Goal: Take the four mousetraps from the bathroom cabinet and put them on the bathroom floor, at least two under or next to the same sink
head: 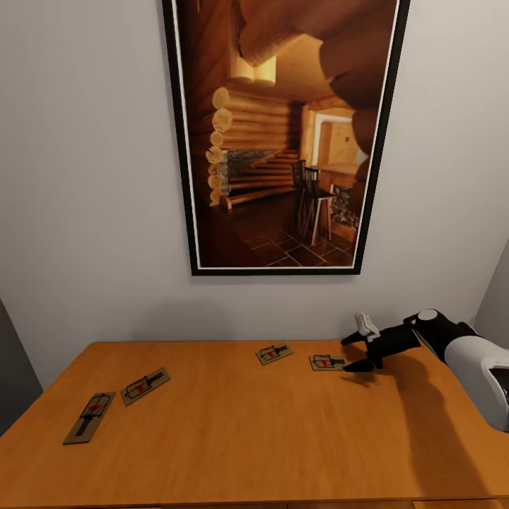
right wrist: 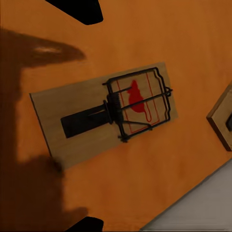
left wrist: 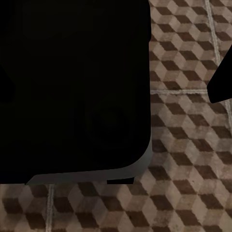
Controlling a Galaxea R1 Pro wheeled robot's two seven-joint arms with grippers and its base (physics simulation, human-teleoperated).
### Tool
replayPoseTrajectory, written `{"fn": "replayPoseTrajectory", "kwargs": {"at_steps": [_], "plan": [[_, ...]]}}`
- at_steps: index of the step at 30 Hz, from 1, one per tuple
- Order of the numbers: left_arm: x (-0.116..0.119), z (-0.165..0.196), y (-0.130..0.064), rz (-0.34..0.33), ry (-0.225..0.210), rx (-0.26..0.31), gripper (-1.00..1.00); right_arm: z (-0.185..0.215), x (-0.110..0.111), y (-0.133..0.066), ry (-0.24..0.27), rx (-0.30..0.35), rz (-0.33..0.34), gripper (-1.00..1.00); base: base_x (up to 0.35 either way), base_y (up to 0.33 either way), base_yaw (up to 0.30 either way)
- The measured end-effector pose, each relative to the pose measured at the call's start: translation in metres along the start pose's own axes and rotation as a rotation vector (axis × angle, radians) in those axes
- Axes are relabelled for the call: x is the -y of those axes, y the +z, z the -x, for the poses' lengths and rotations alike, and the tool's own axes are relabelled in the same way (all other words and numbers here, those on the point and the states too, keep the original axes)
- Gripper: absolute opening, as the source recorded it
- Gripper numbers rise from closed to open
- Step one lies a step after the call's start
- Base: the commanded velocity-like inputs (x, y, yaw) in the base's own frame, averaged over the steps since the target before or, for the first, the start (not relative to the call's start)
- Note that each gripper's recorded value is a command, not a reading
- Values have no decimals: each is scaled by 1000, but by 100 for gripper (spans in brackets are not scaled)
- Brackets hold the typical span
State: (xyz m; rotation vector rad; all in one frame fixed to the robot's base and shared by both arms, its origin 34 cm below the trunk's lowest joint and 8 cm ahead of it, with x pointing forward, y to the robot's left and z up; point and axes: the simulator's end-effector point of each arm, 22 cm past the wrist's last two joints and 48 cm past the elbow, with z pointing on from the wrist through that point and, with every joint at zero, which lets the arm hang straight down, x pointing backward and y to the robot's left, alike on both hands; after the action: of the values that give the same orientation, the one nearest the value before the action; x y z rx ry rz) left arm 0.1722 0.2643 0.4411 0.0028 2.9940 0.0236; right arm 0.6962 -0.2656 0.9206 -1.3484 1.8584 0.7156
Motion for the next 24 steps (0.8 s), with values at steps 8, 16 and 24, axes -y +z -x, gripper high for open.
{"fn": "replayPoseTrajectory", "kwargs": {"at_steps": [8,16,24], "plan": [[0,0,0,0,1,0,100,6,4,8,-6,3,-18,100,0,0,0],[0,0,0,-1,1,0,100,8,4,11,-9,4,-19,100,0,0,0],[0,0,0,0,1,0,100,14,2,20,-17,8,-11,100,0,0,0]]}}
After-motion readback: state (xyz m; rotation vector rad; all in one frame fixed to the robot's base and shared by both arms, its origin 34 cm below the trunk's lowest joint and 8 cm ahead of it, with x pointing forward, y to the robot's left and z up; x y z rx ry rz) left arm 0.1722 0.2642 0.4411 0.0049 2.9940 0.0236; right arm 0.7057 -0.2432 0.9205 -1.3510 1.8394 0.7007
